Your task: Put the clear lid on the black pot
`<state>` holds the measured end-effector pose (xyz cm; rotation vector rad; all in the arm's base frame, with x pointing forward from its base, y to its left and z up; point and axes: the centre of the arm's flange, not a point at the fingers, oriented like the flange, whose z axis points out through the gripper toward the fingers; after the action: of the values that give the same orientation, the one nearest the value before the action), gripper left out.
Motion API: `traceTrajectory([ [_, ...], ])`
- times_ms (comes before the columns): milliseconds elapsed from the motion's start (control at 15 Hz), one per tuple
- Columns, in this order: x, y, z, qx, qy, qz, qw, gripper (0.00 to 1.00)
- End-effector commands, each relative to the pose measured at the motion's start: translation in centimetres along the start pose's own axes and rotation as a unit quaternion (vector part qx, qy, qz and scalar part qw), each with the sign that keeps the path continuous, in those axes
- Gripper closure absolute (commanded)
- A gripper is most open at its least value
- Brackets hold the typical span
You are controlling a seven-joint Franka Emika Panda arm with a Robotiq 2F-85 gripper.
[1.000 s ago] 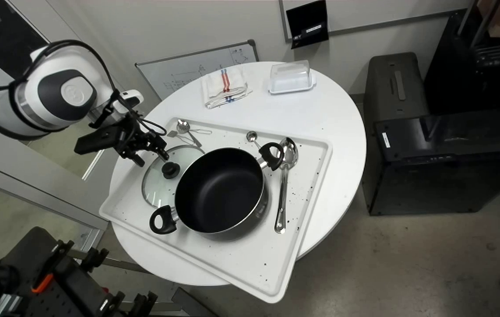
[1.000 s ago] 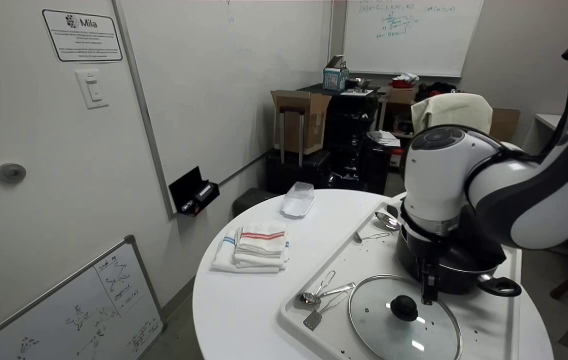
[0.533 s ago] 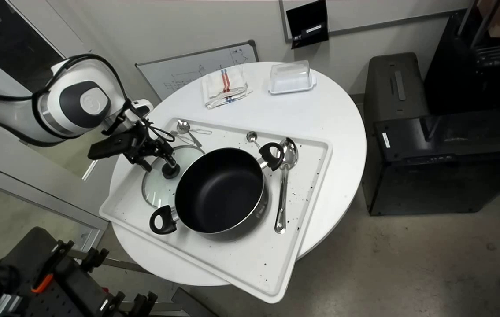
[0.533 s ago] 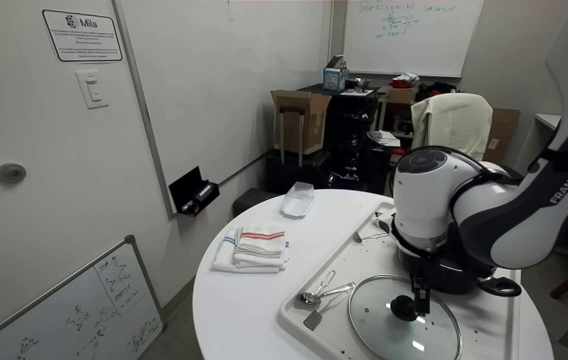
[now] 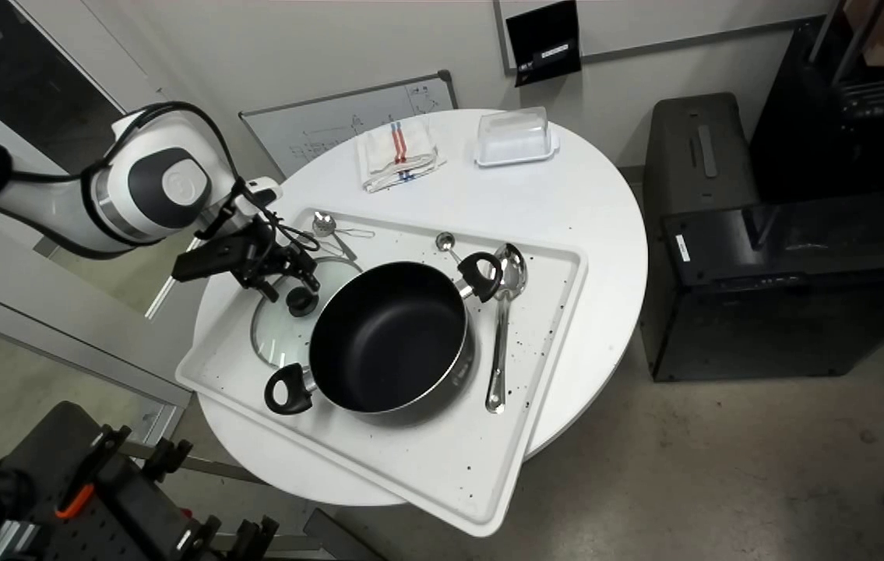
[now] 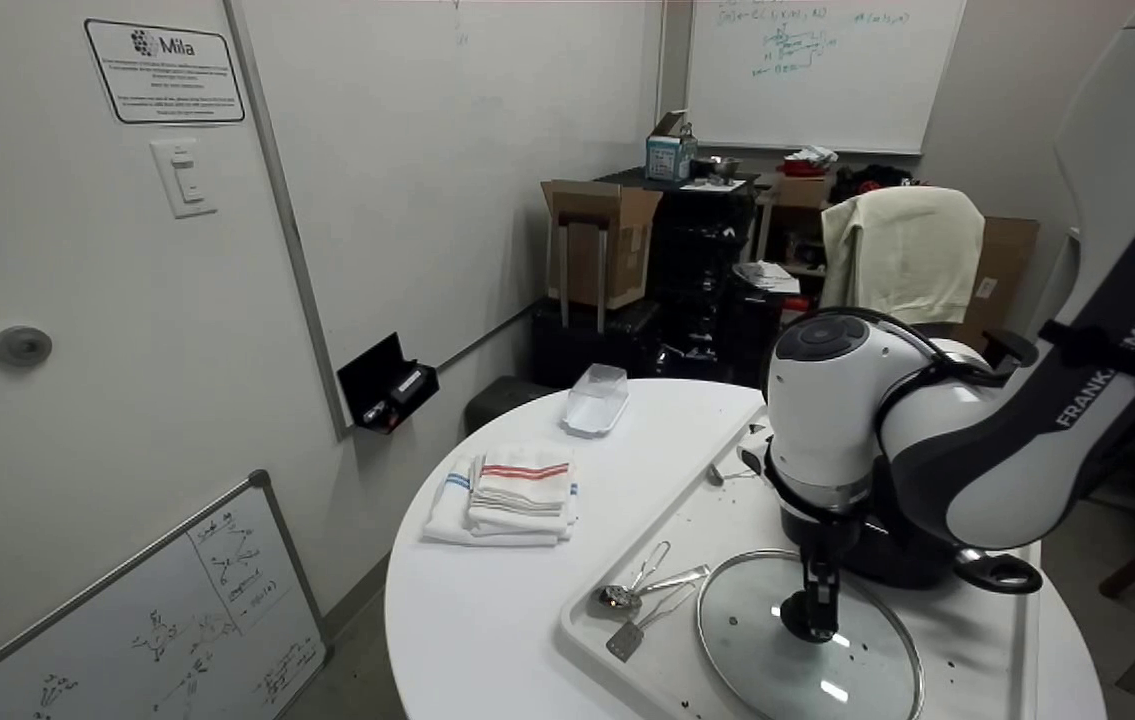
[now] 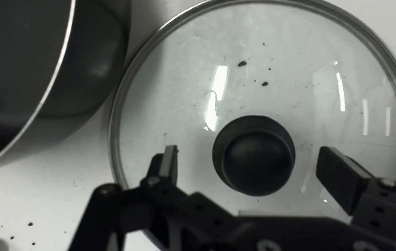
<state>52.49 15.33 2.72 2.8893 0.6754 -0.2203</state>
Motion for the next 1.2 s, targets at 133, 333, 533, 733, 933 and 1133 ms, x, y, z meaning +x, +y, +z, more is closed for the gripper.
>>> traceTrajectory([
  [133, 0.67, -0.31, 0.77, -0.003, 0.004, 0.008, 1.0000, 0.00],
  [333, 0.63, -0.45, 0.89, -0.002, 0.003, 0.006, 1.0000, 0.00],
  [533, 0.58, -0.52, 1.14, -0.001, 0.000, 0.005, 1.0000, 0.00],
  [733, 0.68, -0.55, 1.05, -0.001, 0.005, 0.004, 1.0000, 0.33],
  [933, 0.79, -0.55, 0.88, -0.002, 0.011, 0.003, 0.9999, 0.55],
  [1133, 0.82, -0.61, 0.75, -0.002, 0.014, 0.001, 0.9999, 0.76],
])
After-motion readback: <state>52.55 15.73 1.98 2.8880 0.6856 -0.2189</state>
